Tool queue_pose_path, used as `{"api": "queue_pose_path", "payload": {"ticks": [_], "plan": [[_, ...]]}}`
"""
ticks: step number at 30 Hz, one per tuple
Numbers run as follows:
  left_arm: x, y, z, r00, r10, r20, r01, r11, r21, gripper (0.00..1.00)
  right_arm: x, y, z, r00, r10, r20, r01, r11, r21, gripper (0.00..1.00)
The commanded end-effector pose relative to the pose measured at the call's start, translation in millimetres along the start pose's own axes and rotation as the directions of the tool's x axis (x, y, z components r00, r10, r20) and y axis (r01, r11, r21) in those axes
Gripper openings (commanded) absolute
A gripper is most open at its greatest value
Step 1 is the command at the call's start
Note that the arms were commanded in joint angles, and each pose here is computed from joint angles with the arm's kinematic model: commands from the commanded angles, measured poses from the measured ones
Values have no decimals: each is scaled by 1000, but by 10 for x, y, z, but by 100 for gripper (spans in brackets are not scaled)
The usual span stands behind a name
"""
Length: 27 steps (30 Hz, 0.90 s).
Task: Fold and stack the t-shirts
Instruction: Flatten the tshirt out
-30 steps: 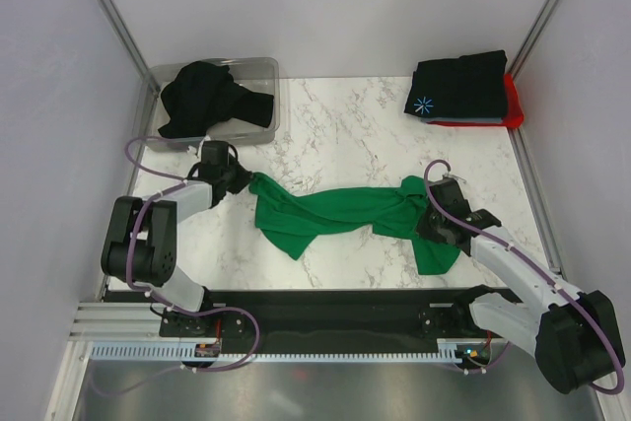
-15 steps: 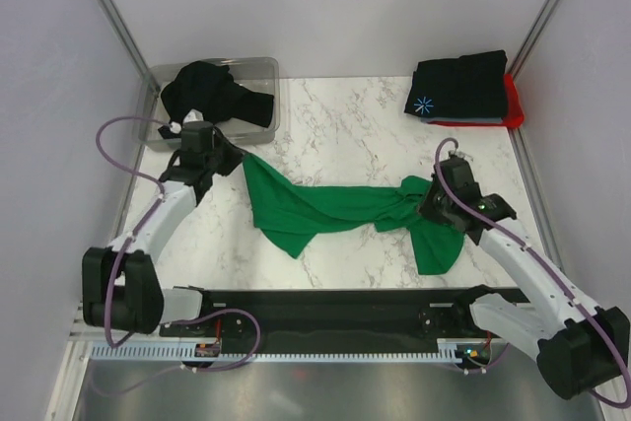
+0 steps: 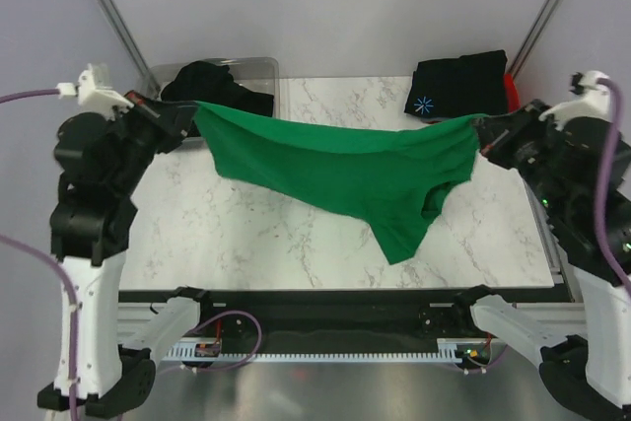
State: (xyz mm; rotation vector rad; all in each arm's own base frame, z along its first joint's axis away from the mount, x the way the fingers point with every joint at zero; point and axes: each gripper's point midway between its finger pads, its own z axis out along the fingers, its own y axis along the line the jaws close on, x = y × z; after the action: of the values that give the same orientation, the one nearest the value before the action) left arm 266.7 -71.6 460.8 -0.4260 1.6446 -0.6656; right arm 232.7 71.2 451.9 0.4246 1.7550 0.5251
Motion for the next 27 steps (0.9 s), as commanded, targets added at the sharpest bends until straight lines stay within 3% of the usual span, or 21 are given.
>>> {"api": "queue_pose_path", "payload": {"ticks": [1, 6, 14, 18, 21, 24, 26, 27], "plan": [[-229, -164, -514, 996, 58, 63, -60, 998, 28, 2, -515, 40, -580, 988, -15, 156, 19, 1000, -21, 0], [-496, -543, -1116, 981, 69, 183, -101, 980, 171, 2, -1078, 251, -1380, 932, -1, 363, 68, 983, -172, 0], [-835, -977, -2222, 901, 41, 431, -212, 910, 356, 2, -1369, 513, -2449, 828, 78, 555, 201, 883, -425, 0], [-909, -1093, -2338, 893, 41, 449, -234, 893, 384, 2, -1573, 489, -2816, 766, 136, 629, 205, 875, -439, 0], [-863, -1045, -2015, 930, 38, 365, -176, 919, 354, 2, -1688, 468, -2660, 766, 99, 635, 188, 910, -370, 0], [-761, -764, -1552, 965, 16, 263, -75, 973, 217, 2, -1679, 274, -1833, 833, 2, 553, 89, 986, -139, 0], [-625, -503, -1221, 980, -2, 199, -19, 994, 104, 2, -1565, 180, -1426, 869, -27, 494, 56, 997, -45, 0], [-585, -363, -1093, 982, -2, 188, -6, 999, 42, 2, -1370, 162, -1003, 908, -69, 413, 69, 998, 14, 0]]}}
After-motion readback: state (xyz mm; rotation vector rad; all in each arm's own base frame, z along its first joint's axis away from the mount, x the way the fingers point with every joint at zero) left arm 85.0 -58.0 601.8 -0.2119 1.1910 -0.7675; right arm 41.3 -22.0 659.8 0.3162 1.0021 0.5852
